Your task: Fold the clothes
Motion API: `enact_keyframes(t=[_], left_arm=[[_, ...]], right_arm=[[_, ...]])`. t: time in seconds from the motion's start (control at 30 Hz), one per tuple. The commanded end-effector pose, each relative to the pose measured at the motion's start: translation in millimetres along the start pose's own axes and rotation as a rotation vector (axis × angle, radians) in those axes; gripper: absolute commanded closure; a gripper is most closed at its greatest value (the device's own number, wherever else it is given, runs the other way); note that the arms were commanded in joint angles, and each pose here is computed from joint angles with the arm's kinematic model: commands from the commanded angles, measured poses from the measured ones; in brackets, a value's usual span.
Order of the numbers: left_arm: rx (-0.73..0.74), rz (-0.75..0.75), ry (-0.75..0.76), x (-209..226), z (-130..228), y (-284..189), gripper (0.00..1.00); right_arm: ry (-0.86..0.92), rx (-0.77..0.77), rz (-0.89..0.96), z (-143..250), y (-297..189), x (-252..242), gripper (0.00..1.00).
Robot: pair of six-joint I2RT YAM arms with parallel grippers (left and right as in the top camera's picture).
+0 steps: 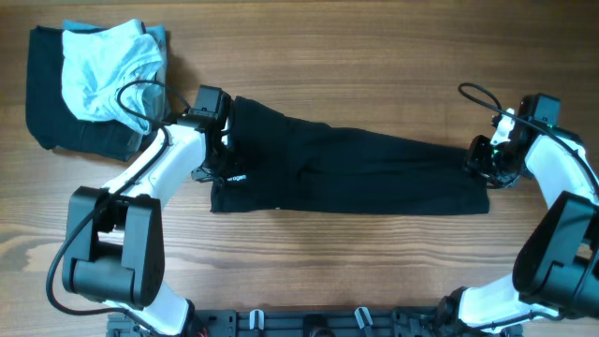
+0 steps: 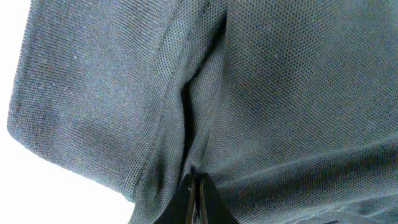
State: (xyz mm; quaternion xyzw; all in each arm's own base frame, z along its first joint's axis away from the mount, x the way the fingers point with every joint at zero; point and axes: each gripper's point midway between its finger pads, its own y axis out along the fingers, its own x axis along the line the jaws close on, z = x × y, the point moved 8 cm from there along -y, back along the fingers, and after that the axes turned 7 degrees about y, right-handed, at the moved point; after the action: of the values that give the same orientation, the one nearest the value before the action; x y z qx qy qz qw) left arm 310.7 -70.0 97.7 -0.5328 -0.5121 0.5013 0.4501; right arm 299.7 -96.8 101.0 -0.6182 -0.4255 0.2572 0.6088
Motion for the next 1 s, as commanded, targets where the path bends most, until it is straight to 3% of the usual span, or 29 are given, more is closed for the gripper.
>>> enact_keyframes(t=[0.0, 0.13, 0.63, 0.9, 0.97], left_arm=[[-0.004, -0.017, -0.016, 3.3, 1.9, -0.7, 0.96], [-0.001, -0.017, -0.017, 3.4, 2.3, -0.7, 0.96], [0.001, -0.018, -0.017, 3.5, 2.6, -0.7, 0.96], [0.001, -0.018, -0.016, 3.5, 2.6, -0.7, 0.96], [0.0, -0.018, -0.017, 3.5, 2.6, -0.7, 0.96]], right_arm=[[-0.007, 0.026, -0.019, 2.7, 9.3, 1.2, 0.74], [-0.013, 0.001, 0.014, -2.0, 6.6, -2.5, 0.95], [-0.101, -0.223, -0.022, -37.5, -43.9, 13.4, 0.96], [-0.076, -0.108, 0.02, -18.1, -41.4, 6.8, 0.95], [-0.061, -0.072, 0.061, -11.9, -41.0, 2.1, 0.89]])
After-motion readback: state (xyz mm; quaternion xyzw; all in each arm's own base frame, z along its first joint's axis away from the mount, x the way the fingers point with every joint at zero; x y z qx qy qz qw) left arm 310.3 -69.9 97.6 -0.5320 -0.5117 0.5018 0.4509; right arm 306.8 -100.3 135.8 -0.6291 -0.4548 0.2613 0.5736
